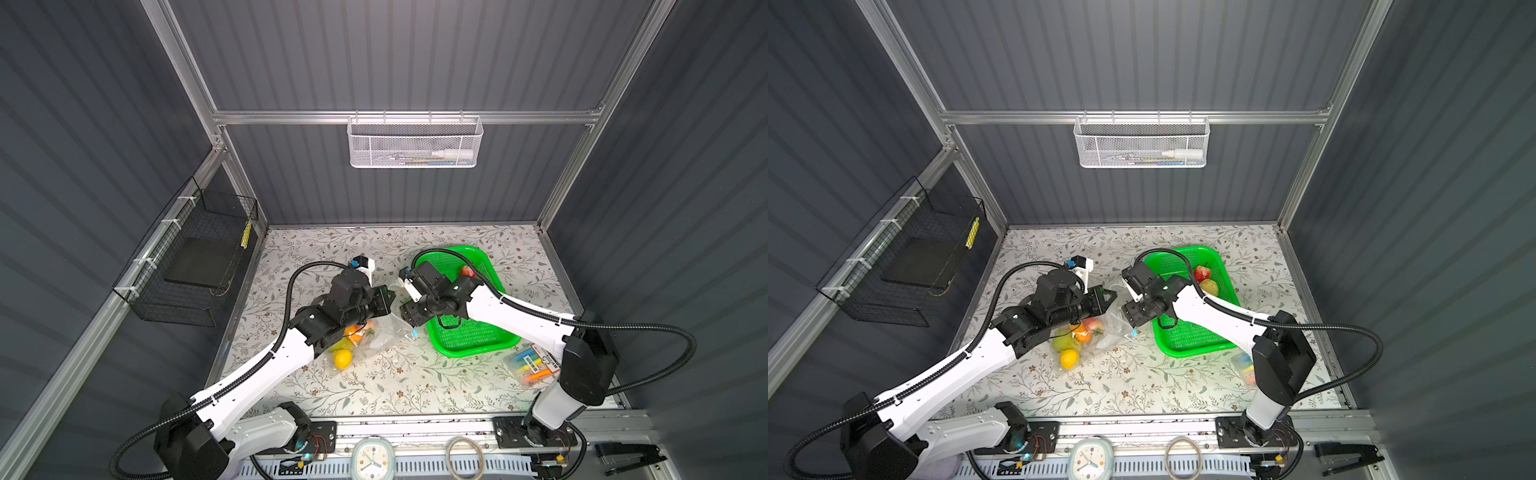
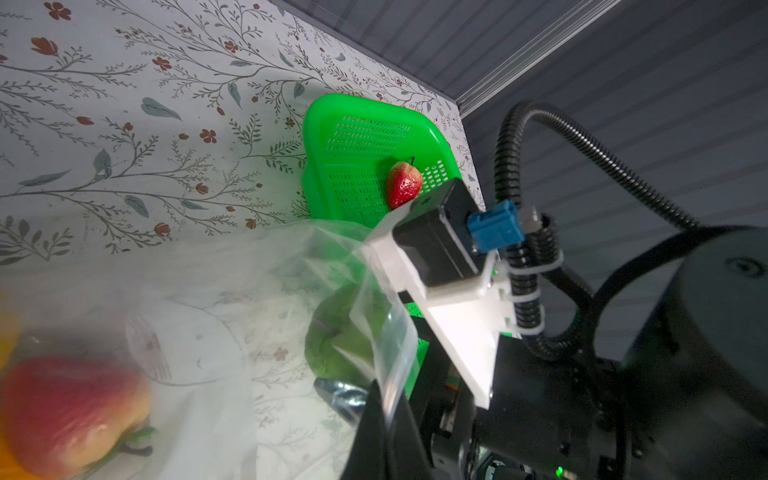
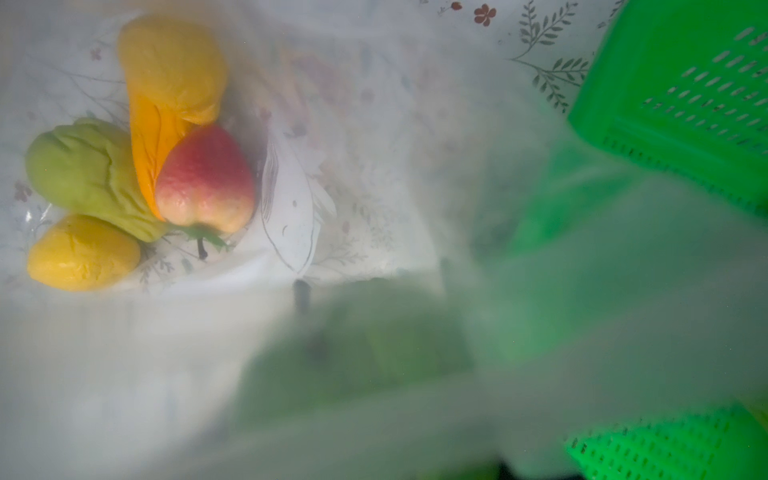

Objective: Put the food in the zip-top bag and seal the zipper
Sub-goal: 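Carry the green fruit into the bag held by the left gripper, then open the right gripper inside the bag and withdraw it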

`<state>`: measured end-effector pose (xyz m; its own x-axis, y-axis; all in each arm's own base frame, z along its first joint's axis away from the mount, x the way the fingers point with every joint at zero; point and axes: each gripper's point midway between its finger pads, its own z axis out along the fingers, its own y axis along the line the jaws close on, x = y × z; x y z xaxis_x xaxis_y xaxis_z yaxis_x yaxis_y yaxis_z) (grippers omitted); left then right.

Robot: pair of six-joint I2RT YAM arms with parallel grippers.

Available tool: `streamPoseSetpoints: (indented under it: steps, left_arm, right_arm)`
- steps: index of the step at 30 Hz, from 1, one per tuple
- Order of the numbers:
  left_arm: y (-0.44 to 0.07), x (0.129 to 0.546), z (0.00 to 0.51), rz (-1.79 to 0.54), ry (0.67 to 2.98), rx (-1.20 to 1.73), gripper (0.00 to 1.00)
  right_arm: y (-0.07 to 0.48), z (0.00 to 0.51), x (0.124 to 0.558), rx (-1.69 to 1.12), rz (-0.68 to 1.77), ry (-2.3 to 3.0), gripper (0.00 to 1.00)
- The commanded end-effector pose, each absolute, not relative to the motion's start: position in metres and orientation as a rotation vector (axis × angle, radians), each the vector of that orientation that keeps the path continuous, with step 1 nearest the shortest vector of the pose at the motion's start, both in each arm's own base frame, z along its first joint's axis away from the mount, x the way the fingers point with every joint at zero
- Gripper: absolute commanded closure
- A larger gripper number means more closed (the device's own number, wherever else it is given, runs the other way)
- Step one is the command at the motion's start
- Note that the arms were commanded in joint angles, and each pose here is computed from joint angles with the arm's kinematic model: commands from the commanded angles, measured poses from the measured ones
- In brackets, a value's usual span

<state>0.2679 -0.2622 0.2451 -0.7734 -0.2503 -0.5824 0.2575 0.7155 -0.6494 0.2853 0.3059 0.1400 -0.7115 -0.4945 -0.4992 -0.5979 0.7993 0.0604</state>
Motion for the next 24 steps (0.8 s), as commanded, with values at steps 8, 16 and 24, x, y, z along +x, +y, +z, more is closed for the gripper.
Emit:
streamPoseSetpoints:
  steps: [8,16,24]
  left_arm:
    - [-0.265,0.265,0.25,-1.003,2.244,0.021,1.0]
    - [-0.266,0.266,0.25,-1.002,2.246,0.021,1.0]
    - [-0.265,0.265,0.249,-1.001,2.247,0.021,1.0]
  right_arm:
    - [0.303,0.134,0.286,-0.829,0.252,2.539,0.2]
    - [0.305,0.137,0.286,-0.83,0.265,2.531,0.17]
    - [0.318,0.157,0.28,-0.819,0.413,2.478,0.14]
